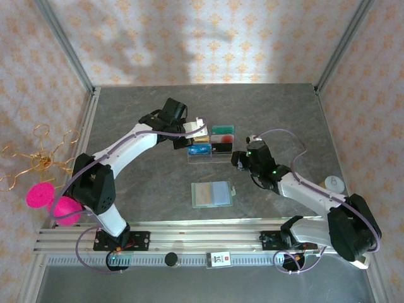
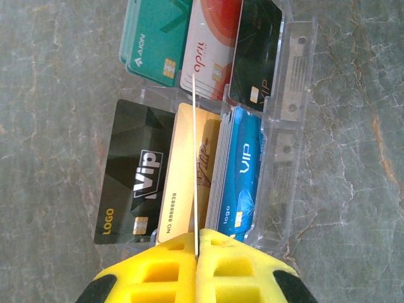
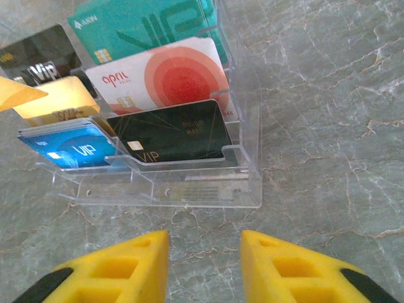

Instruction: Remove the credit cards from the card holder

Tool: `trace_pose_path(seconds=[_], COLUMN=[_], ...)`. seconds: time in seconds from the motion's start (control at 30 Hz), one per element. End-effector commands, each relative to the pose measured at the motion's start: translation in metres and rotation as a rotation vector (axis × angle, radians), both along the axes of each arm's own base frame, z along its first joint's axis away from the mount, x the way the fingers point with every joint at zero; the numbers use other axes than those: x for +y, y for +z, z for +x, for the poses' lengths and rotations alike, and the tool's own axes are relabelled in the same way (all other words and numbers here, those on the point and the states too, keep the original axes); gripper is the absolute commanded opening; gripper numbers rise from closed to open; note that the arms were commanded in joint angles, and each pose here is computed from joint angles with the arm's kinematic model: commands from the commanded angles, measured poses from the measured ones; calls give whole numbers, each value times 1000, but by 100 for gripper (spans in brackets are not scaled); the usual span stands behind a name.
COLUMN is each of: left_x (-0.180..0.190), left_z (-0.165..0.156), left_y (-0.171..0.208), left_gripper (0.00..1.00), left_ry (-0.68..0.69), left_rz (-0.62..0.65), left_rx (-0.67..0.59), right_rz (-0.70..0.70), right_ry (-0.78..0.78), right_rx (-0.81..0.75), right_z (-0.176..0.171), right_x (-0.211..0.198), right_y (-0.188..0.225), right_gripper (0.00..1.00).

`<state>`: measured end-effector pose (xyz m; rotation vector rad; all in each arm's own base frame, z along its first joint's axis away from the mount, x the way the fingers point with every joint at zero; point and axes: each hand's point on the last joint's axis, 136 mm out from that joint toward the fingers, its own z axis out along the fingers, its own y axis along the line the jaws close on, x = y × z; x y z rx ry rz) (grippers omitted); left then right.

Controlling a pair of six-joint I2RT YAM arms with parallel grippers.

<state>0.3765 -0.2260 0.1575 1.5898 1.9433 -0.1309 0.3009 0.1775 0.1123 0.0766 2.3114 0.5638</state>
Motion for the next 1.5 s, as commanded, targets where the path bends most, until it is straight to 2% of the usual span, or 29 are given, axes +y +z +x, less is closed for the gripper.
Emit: trace_pose_path(seconds=[0.0,0.87,1.2,1.23,1.3,1.47], left_x=[-9,-11,-9,-8,-7,-2], left_z=[0,19,28,29,31,35], left_y=[6,-19,-22,-22,-22,-19], left_gripper=[0,0,0,0,9,12], left_ry=[-44,-35,7,15,35,79], left_rz=[-16,47,58,57,60,59], left_rx=[9,45,41,36,30,-7], right_rz=[-16,-31,-12,-10,-5,3], right_ry=[-11,-4,16,18,25,29], right_rx=[-22,-24,-22,-23,-23,-24], right_z=[8,13,13,13,13,12], right_x=[-2,1,6,6,8,9], right_y=[8,11,12,12,13,14], right_gripper=[33,34,34,34,34,34])
